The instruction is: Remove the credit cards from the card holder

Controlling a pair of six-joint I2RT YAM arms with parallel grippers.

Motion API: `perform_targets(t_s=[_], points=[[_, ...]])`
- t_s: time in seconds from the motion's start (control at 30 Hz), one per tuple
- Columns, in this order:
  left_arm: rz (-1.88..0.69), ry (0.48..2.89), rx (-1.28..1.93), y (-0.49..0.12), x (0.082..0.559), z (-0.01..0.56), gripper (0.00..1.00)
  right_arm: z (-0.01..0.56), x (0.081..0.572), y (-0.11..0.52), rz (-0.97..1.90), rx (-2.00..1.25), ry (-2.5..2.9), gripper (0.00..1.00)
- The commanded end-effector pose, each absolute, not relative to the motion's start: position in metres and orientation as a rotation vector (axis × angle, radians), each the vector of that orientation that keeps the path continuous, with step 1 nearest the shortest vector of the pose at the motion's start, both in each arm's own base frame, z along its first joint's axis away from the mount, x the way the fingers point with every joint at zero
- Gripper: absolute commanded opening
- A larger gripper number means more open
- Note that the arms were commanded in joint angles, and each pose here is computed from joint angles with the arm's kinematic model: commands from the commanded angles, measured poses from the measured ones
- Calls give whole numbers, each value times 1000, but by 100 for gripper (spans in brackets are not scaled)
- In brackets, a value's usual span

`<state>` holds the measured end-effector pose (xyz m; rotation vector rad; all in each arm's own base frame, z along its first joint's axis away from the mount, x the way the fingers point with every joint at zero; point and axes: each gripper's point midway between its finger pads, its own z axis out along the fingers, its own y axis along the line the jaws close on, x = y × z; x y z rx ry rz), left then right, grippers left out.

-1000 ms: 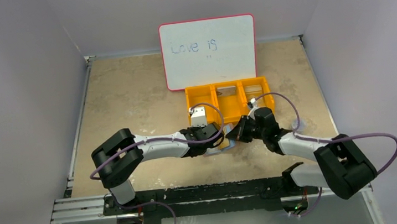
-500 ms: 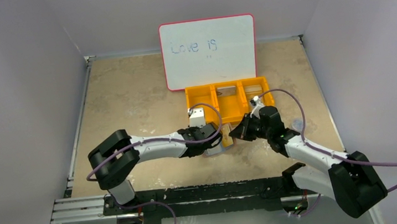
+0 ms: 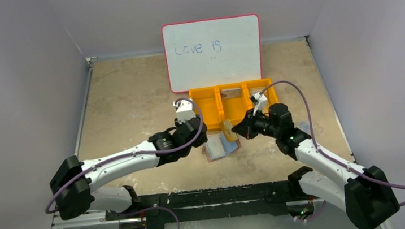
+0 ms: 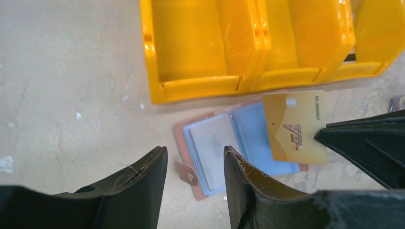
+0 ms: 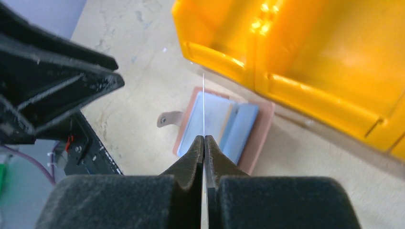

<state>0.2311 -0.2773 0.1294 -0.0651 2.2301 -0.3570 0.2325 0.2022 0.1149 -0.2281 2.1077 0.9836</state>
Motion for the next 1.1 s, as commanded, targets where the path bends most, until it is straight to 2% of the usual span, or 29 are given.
perform_targets(t_s=[0.0,0.1,0.2,0.27,0.43,0.63,0.73,0.83,1.07], points=[[-382,2078,58,-265,250,164,47,165,242,216,983,-500,1852,0],[-488,1914,167,-262,245,200,54,180,234,223,1036,-569,1740,0],[-480,1830,141,-245,249,224,76,199,230,225,1033,-616,1629,0],[-485,1851,174,-241,254,230,84,209,229,223,1015,-628,1591,0],[-643,1926,428,-269,244,233,85,216,222,230,1072,-681,1559,0],[-809,1804,610,-287,223,277,86,227,215,242,1135,-790,1541,0],[-888,1727,685,-291,210,301,93,233,214,245,1141,-852,1528,0],[-928,1716,782,-295,198,307,96,241,207,250,1188,-912,1508,0],[-930,1768,888,-304,197,296,96,253,189,257,1285,-1039,1439,0]])
